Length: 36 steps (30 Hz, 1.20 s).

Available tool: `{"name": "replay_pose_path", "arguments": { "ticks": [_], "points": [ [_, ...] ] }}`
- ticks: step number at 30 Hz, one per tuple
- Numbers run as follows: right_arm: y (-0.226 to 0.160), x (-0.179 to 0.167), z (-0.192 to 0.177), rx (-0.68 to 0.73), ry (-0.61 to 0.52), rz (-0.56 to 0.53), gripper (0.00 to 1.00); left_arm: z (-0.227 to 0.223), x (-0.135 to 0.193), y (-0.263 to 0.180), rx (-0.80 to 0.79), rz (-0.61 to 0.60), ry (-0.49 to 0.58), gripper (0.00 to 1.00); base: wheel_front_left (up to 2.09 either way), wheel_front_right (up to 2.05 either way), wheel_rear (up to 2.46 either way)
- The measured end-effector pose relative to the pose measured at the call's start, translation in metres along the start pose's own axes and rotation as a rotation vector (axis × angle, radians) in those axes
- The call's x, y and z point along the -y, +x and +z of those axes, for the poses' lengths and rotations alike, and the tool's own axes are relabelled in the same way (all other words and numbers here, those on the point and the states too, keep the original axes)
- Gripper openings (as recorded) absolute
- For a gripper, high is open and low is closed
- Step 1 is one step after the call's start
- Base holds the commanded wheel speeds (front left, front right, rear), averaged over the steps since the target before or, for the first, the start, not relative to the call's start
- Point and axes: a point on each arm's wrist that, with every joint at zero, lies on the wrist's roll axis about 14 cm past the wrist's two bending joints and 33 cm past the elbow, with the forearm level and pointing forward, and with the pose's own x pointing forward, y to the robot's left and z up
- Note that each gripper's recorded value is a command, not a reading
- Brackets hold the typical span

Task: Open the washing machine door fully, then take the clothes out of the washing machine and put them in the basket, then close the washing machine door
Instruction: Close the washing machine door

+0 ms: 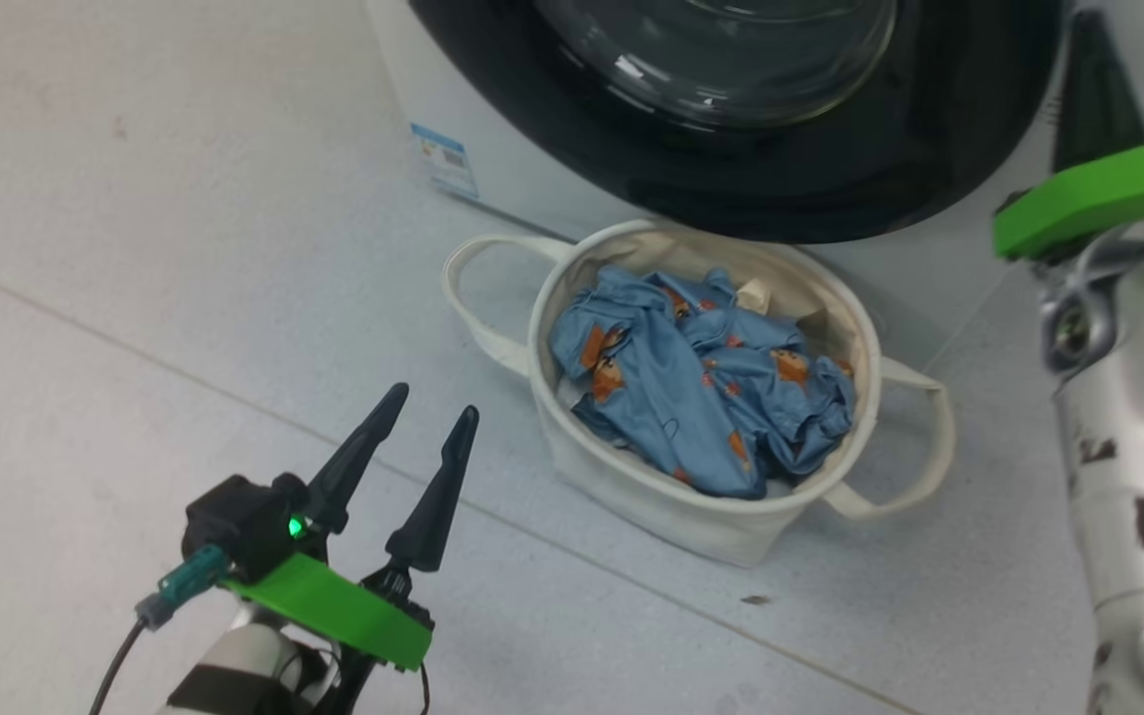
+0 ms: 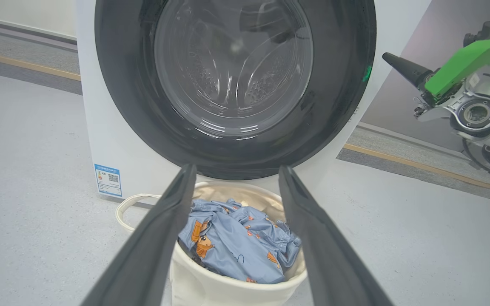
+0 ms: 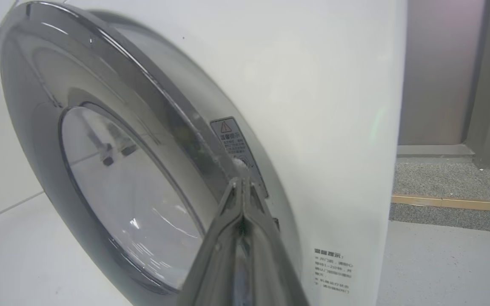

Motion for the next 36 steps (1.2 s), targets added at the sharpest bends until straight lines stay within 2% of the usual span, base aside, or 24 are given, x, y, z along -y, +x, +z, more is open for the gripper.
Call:
{"name": "replay_pose_path", "arguments": {
  "ticks": [1, 2, 3, 9, 16, 22, 29, 36],
  "points": [
    [-0.004, -0.004, -0.001, -0.004, 0.0, 0.011, 0.28, 0.001, 0.001, 0.0, 0.003, -0.005, 0.001, 1.0, 0.0, 0.0, 0.0],
    [-0.009, -0.008, -0.004, -0.013, 0.005, 0.022, 0.77, 0.002, 0.003, 0.0, 0.005, -0.01, 0.002, 1.0, 0.0, 0.0, 0.0],
    [-0.016, -0.011, -0.008, -0.026, 0.01, 0.031, 1.0, 0.003, 0.004, 0.001, 0.007, -0.016, 0.004, 1.0, 0.0, 0.0, 0.0],
    [-0.053, -0.017, -0.014, -0.055, 0.006, 0.068, 1.0, 0.005, 0.014, 0.004, 0.015, -0.049, -0.002, 1.0, 0.0, 0.0, 0.0],
    [-0.092, -0.015, 0.004, -0.017, 0.005, 0.078, 1.0, 0.005, 0.031, 0.01, 0.021, -0.093, -0.025, 1.0, 0.0, 0.0, 0.0],
    [-0.133, 0.001, 0.008, -0.016, 0.014, 0.033, 1.0, 0.009, 0.042, 0.021, 0.038, -0.121, -0.029, 1.0, 0.0, 0.0, 0.0],
    [-0.161, 0.011, 0.023, 0.015, 0.002, -0.001, 1.0, 0.01, 0.057, 0.034, 0.052, -0.166, -0.033, 1.0, 0.0, 0.0, 0.0],
    [-0.188, 0.018, 0.011, -0.011, 0.032, -0.05, 1.0, 0.011, 0.065, 0.041, 0.063, -0.191, -0.055, 1.0, 0.0, 0.0, 0.0]
  ]
}}
